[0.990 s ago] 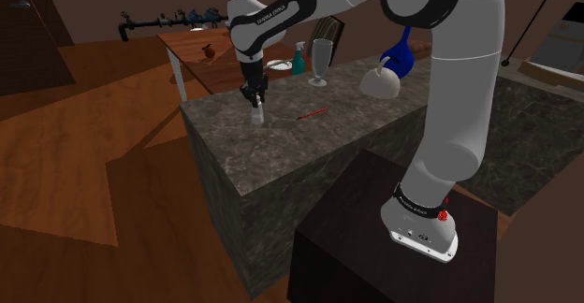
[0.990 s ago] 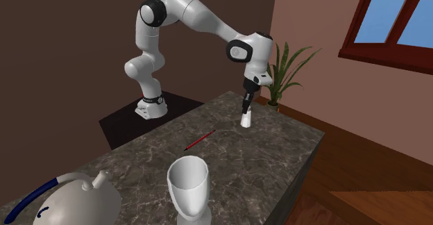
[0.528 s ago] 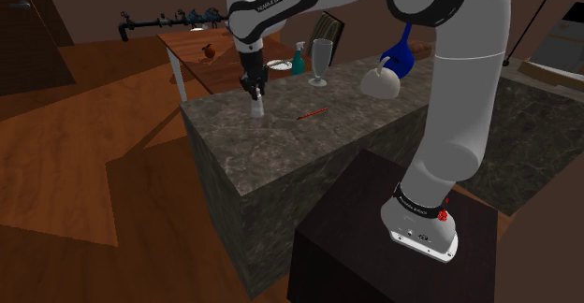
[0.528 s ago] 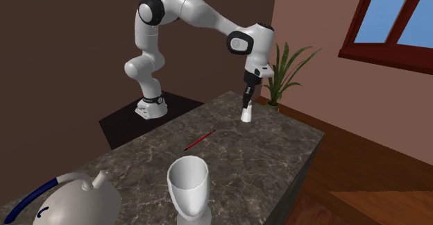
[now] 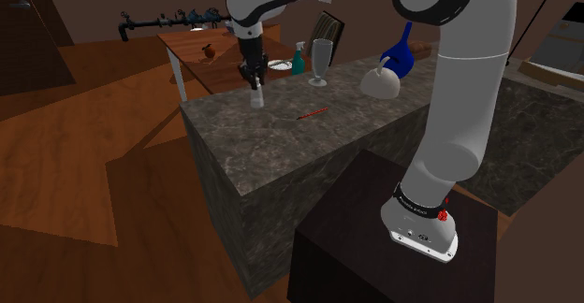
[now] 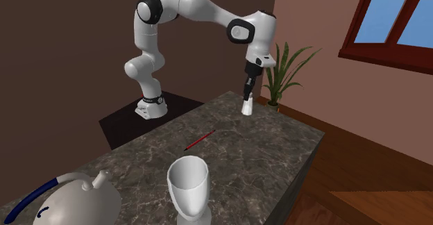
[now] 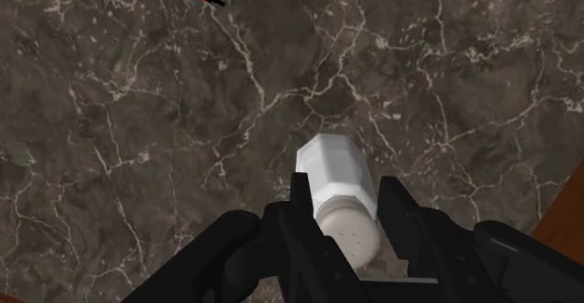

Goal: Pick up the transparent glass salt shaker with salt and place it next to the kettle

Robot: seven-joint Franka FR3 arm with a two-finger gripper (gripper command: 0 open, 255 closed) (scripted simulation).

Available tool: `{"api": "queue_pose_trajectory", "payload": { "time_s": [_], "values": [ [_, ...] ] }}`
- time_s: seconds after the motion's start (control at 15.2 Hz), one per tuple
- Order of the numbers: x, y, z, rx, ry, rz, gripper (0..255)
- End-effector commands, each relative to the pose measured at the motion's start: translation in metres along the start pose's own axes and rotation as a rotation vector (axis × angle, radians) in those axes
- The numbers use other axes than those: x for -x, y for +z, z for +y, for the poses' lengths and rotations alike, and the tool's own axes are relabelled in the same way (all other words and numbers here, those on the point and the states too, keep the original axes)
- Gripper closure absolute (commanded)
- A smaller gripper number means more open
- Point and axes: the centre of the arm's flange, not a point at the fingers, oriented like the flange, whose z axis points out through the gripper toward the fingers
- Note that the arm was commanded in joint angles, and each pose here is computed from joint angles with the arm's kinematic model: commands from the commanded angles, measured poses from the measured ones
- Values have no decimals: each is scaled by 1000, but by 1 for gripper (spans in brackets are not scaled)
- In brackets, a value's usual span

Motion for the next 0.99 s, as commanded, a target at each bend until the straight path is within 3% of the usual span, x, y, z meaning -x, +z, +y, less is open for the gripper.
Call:
{"api": "queue_pose_trajectory", "payload": {
  "time_s": [0.0,0.92],
  "values": [
    [1,-10,1,0,0,0,255],
    [9,-84,6,0,0,0,255]
  ]
}}
